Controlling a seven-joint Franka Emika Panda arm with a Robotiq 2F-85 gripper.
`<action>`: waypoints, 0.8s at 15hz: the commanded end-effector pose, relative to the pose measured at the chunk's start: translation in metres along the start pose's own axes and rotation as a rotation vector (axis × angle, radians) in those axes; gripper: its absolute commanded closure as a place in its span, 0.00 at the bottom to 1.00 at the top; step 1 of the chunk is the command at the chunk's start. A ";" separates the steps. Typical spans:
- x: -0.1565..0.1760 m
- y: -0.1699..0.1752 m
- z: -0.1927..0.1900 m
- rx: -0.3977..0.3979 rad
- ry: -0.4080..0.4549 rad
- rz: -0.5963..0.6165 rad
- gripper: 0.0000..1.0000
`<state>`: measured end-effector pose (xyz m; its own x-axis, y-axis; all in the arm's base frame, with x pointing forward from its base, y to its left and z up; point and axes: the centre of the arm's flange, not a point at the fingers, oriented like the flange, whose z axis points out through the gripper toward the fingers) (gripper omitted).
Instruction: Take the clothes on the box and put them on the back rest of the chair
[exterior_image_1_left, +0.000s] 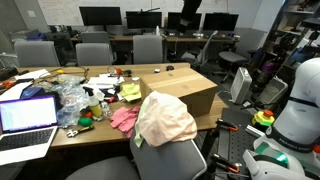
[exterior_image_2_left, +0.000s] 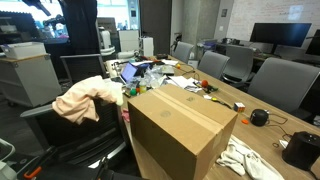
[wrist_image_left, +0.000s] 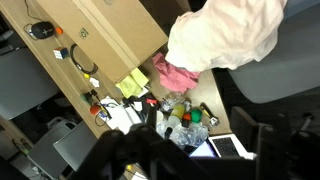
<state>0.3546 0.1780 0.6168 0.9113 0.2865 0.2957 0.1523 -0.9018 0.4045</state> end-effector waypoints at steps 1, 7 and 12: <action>0.006 0.012 -0.004 0.004 -0.026 -0.004 0.00; -0.001 0.051 0.029 0.020 -0.279 0.051 0.00; -0.022 0.084 0.077 0.126 -0.376 0.112 0.00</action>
<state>0.3731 0.0928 0.5844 0.9959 0.0903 0.0038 0.0835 -0.9349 0.3450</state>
